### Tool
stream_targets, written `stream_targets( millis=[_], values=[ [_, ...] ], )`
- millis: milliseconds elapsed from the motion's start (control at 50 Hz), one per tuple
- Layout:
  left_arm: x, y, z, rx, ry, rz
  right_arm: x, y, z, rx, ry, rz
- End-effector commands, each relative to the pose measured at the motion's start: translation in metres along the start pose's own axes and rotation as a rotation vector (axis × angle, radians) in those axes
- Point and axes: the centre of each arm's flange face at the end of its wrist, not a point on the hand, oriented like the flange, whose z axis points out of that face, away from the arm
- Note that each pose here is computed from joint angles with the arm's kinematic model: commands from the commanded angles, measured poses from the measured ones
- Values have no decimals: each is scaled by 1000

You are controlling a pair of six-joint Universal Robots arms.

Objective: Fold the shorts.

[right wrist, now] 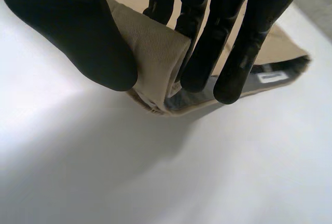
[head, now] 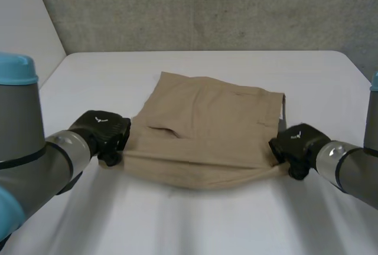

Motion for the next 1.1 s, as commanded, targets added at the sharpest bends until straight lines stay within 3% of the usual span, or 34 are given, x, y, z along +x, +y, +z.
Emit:
stream_targets(
  millis=[20, 320, 460, 520, 720, 940, 1100],
  values=[
    [6, 11, -35, -19, 22, 109, -12, 2, -42, -94, -97, -61],
    [0, -46, -131, 306, -2, 144, -2, -43, -126, 140, 57, -153],
    [0, -50, -131, 338, 31, 144, -6, -43, -127, 172, 7, -145],
    [1, -45, -110, 289, 50, 143, 0, -38, -120, 144, 13, -131],
    [8, -40, 14, 190, 74, 142, 19, -14, -36, 36, -23, -72],
    [11, -68, 141, 399, -19, 159, 49, -4, 33, 43, 200, 16],
    [24, -67, 195, 547, -77, 190, 58, -6, 65, 129, 370, -18]
  ],
)
